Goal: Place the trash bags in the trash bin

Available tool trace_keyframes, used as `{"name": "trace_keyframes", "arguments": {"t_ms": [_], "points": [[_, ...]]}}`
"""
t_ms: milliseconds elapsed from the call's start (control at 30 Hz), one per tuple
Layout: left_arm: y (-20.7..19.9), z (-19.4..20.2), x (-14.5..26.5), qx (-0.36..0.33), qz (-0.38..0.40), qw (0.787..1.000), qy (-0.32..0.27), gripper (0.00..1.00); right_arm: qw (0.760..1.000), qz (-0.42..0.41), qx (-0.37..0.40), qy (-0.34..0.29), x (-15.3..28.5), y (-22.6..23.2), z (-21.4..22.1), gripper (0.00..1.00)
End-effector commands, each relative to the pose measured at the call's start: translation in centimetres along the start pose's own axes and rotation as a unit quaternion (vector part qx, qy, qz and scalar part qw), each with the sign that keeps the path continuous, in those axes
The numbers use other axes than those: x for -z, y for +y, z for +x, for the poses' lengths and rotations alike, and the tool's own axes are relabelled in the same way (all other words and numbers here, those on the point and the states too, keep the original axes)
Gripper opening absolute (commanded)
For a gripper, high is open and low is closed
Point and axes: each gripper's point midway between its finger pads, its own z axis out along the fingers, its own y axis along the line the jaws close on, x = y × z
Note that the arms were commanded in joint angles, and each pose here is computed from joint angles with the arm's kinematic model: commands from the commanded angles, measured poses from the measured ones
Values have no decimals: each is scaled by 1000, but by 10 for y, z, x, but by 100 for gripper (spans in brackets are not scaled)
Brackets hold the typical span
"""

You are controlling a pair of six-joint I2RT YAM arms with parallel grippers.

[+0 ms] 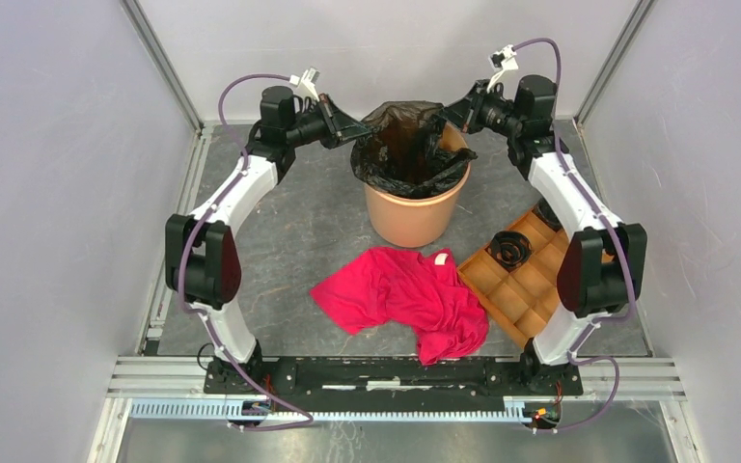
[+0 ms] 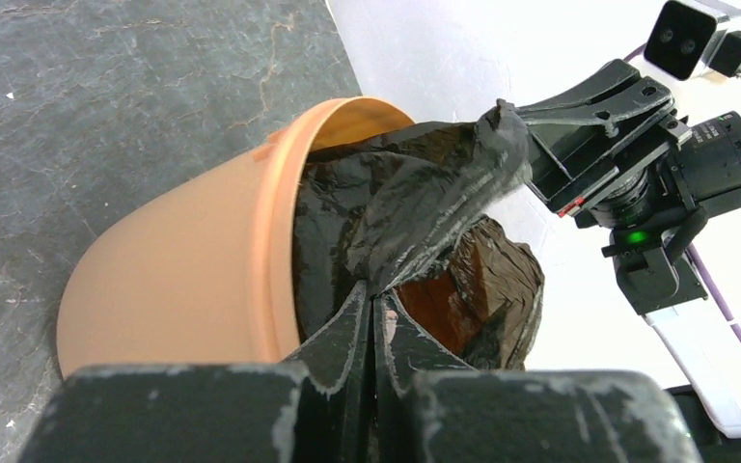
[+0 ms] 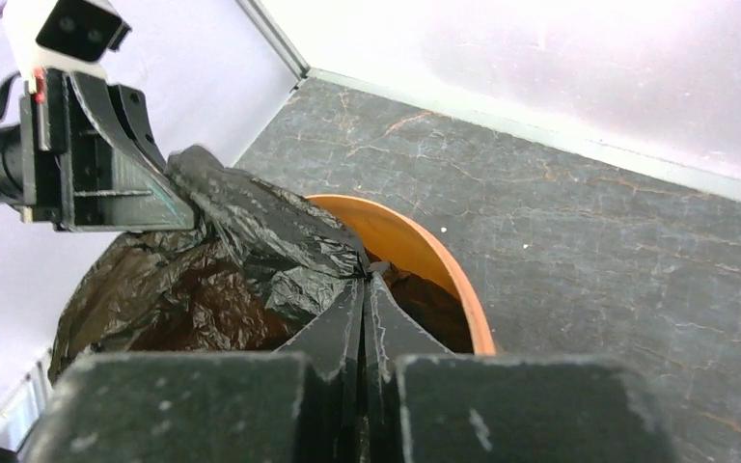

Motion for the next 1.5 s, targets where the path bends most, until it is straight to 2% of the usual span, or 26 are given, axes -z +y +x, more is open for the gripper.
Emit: {"name": "trace_keyframes", "arguments": {"t_ms": [0, 233, 500, 933, 1033, 1200, 1333, 1400, 1467], "points": [[4, -24, -6, 12, 1, 999, -33, 8, 997, 18, -72, -7, -10, -20, -9, 0], [36, -35, -14, 71, 16, 996, -48, 5, 994, 9, -106, 33, -25, -49, 7, 0], [52, -27, -19, 94, 19, 995, -41, 6, 991, 11, -122, 52, -25, -69, 25, 1], [88, 11, -1, 93, -45, 995, -10, 9, 991, 14, -104, 89, -16, -77, 52, 13], [91, 21, 6, 88, -59, 994, -2, 9, 991, 21, -87, 104, -14, -78, 50, 20], [81, 27, 15, 81, -54, 995, 2, 11, 992, 77, -31, 99, 9, -76, 10, 57], [69, 31, 24, 75, -48, 996, 3, 16, 984, 160, 6, 77, 48, -82, -23, 77], [63, 33, 27, 72, -45, 996, 4, 18, 977, 198, 28, 73, 67, -79, -34, 82], [59, 35, 31, 68, -43, 997, 5, 21, 977, 197, 44, 65, 80, -64, -42, 85]]}}
